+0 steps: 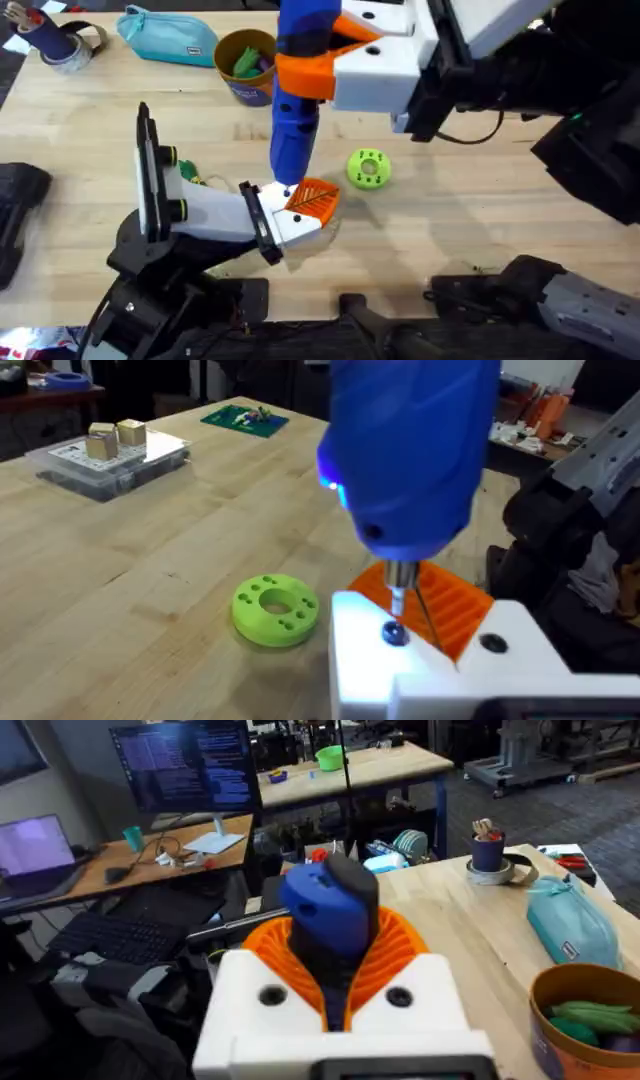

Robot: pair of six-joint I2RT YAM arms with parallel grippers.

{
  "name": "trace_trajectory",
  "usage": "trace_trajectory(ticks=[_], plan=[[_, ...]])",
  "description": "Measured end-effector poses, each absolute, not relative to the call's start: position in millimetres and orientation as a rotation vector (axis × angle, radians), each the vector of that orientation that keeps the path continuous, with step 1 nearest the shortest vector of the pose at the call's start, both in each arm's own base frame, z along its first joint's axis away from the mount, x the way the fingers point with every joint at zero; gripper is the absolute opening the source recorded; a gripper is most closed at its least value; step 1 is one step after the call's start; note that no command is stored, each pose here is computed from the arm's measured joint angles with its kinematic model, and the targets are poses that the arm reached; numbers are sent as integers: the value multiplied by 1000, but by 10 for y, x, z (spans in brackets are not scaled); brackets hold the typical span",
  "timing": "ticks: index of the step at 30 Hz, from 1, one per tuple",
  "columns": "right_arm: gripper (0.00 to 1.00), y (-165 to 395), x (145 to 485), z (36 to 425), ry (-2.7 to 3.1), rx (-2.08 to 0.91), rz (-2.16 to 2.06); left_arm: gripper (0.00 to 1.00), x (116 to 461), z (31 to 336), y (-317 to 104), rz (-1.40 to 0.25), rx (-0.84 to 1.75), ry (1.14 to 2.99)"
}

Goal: Pick up the gripper from the table and insert it into the empty holder that is missing its gripper. Then pick up a screw, insert it into the mounting hole, and use the screwdriver to tighten it. Finally, clean up the table by picking up the vegetable and placing it into the bucket.

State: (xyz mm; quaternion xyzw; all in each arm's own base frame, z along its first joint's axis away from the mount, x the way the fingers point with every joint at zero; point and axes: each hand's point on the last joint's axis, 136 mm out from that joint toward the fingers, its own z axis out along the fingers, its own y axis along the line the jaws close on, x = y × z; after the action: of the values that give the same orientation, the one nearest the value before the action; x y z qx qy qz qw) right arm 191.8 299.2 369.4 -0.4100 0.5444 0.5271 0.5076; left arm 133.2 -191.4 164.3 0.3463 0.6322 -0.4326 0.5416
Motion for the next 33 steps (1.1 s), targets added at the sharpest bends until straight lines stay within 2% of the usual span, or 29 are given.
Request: trace_trajectory(ticks=[33], plan=[[54,3033,1973,3581,1375,-984,1286,16,1331,1641,-1914,-1028,823,1503]])
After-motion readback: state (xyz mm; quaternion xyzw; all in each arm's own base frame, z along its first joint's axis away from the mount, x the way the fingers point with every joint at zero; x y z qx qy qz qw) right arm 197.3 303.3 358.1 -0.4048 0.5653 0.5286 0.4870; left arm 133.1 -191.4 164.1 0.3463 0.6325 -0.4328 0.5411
